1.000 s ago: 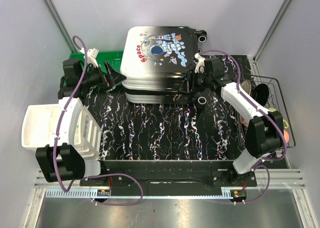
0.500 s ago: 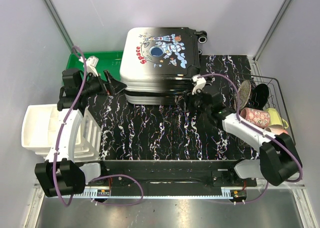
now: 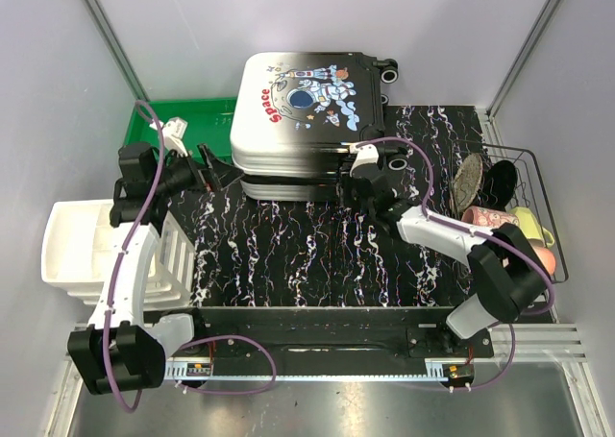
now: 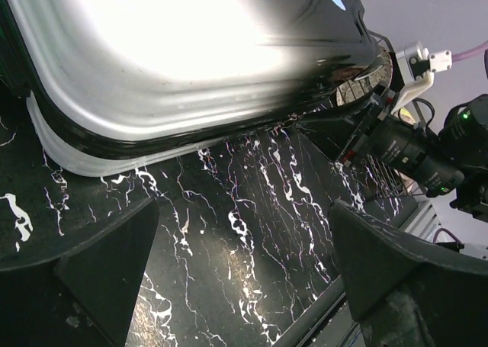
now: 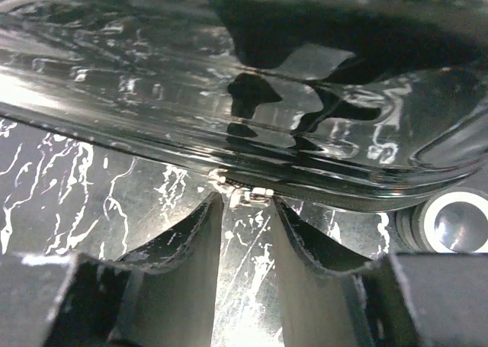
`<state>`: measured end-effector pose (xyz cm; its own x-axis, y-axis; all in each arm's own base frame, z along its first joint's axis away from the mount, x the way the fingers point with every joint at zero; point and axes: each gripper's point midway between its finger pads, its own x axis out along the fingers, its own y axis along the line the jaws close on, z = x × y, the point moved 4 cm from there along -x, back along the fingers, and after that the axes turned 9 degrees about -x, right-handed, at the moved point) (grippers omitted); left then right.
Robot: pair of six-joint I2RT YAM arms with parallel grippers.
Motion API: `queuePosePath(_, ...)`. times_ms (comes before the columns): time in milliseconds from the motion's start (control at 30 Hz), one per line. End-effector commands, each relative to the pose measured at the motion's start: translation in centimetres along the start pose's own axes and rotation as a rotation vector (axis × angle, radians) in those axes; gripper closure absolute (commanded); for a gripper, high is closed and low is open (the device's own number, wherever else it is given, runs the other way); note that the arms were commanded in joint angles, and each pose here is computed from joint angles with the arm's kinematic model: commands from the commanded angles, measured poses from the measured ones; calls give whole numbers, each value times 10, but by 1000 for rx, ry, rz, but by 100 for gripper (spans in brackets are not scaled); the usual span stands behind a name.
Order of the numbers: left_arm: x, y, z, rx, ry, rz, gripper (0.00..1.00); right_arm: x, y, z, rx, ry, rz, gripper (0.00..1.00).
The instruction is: Open, take out, and arrange the luggage
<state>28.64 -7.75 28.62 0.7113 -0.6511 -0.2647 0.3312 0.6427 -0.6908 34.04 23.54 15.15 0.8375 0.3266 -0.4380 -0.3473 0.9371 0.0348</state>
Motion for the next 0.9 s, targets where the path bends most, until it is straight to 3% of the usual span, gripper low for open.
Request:
queuePosePath(0,-9,-12,9,52,-68,-34,1,7,-10,23,37,-79,-120,59)
queuePosePath(267,-11,-11,16,57,-80,-27,1,14,-11,19,33,-76,-133,64)
queuePosePath(467,-8,-5,15,31,-75,-22,1,20,-7,25,59,-86,-124,58)
queuePosePath(600,-8,-2,15,28,-76,-14,1,26,-11,20,51,-72,-161,70)
queuePosePath(767,-9,0,17,31,-72,-5,1,19,-17,14,23,-48,-186,100)
queuePosePath(867,-8,2,17,33,-66,2,1,7,-25,8,-13,-36,-191,100)
